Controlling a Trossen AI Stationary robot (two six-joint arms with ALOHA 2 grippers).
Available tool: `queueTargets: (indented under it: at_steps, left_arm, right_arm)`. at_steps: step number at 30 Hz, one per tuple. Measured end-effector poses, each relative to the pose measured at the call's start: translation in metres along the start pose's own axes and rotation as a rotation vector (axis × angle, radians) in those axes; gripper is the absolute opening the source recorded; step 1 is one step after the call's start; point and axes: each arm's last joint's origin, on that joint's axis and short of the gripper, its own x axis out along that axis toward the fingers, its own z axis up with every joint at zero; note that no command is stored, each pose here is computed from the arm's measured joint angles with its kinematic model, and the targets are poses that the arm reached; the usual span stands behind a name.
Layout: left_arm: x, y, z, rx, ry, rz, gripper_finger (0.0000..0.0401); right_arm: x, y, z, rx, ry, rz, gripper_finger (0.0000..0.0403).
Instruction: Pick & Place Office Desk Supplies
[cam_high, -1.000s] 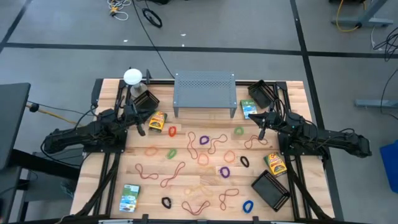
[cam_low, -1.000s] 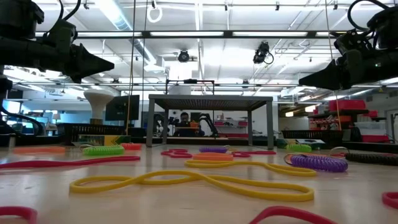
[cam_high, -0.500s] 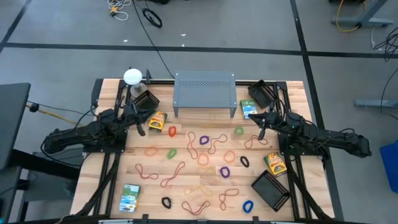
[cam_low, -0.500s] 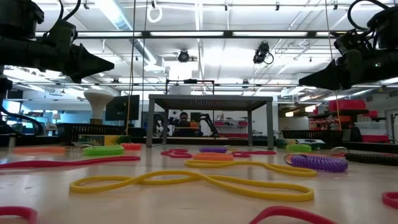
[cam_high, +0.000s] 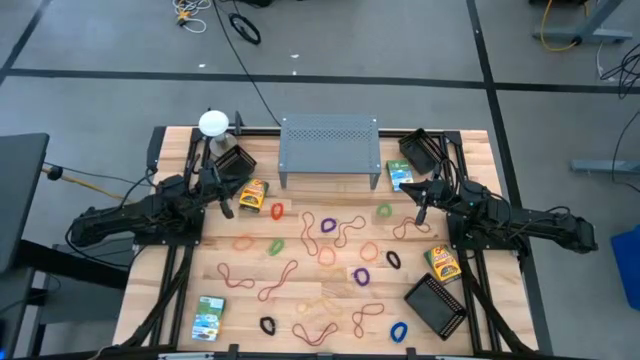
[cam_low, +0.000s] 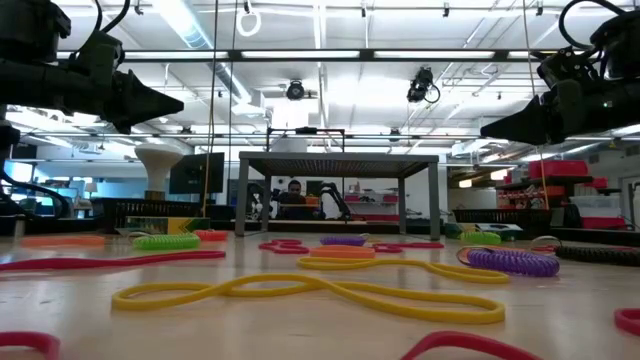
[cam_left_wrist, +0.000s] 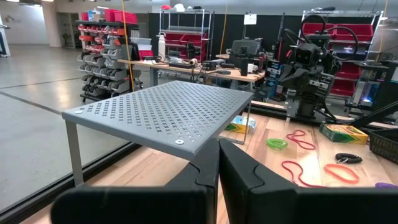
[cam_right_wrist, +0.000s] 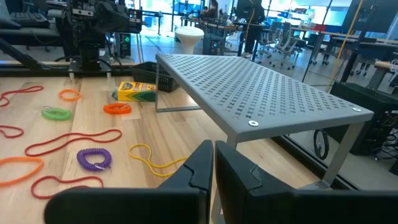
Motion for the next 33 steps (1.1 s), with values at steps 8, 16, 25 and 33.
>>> queueTargets:
  at_steps: [8,16,25,33]
  left_arm:
    - [0.000,0.000,0.000,0.000,0.000,0.000,0.0014]
    - [0.000,0.000,0.004,-0.020,-0.040,0.000,0.0014]
    - [-0.005,0.000,0.029,-0.091,-0.302,-0.012,0.0014]
    - [-0.005,0.000,0.030,-0.212,-0.305,-0.039,0.0014]
  right_arm:
    - [0.000,0.000,0.000,0.000,0.000,0.000,0.0027]
    - [0.000,0.000,0.000,0.000,0.000,0.000,0.0027]
    - [0.000,0.000,0.000,0.000,0.000,0.000,0.0027]
    - [0.000,0.000,0.000,0.000,0.000,0.000,0.0027]
